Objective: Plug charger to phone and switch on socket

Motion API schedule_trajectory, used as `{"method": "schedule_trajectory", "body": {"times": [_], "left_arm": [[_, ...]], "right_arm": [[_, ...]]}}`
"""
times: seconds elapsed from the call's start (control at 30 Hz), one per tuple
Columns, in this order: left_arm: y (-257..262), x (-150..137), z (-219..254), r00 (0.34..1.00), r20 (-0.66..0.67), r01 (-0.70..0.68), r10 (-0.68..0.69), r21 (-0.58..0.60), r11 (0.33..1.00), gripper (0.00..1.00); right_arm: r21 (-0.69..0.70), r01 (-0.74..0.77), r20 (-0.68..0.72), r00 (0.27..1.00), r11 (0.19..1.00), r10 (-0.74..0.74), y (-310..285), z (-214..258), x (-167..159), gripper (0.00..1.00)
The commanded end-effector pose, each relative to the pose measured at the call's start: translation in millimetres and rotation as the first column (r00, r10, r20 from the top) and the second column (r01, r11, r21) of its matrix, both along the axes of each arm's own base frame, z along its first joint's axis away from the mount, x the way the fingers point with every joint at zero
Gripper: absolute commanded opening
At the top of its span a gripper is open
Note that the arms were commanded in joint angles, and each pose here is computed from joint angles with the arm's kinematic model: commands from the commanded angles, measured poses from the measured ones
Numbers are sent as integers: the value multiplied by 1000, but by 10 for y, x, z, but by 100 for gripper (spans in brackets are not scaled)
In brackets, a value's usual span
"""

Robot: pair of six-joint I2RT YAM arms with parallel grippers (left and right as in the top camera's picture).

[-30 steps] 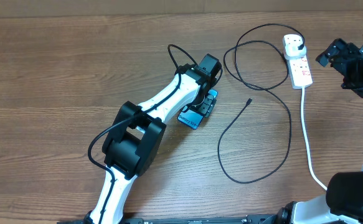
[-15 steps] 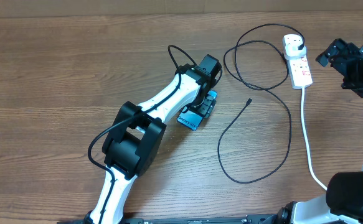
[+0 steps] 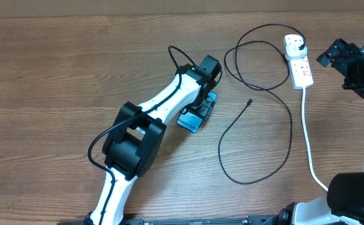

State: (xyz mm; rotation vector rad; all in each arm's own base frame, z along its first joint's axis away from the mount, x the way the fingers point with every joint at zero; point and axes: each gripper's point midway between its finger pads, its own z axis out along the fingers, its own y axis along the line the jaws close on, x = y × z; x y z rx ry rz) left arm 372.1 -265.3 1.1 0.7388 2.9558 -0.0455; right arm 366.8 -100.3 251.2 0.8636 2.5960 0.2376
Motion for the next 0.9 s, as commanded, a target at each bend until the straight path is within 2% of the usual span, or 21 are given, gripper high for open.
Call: {"method": "schedule_trajectory", "body": {"times": [0.0, 0.2, 0.67, 0.87], "left_arm": [[96, -264, -284, 993, -115, 7, -2, 49, 999, 63], [97, -280, -268, 992, -124, 3, 4, 50, 999, 62], [160, -358, -112, 963, -160, -203, 216, 96, 974, 59], [146, -343, 36, 955, -166, -231, 245, 102, 968, 57]], "right_arm": [[-13, 6, 24, 1000, 1000, -5, -24, 74, 43, 100], [-13, 5, 24, 1000, 1000, -5, -24, 74, 43, 100], [-13, 6, 24, 1000, 1000, -5, -24, 73, 43, 100], [-13, 6, 24, 1000, 1000, -5, -24, 74, 43, 100]]}}
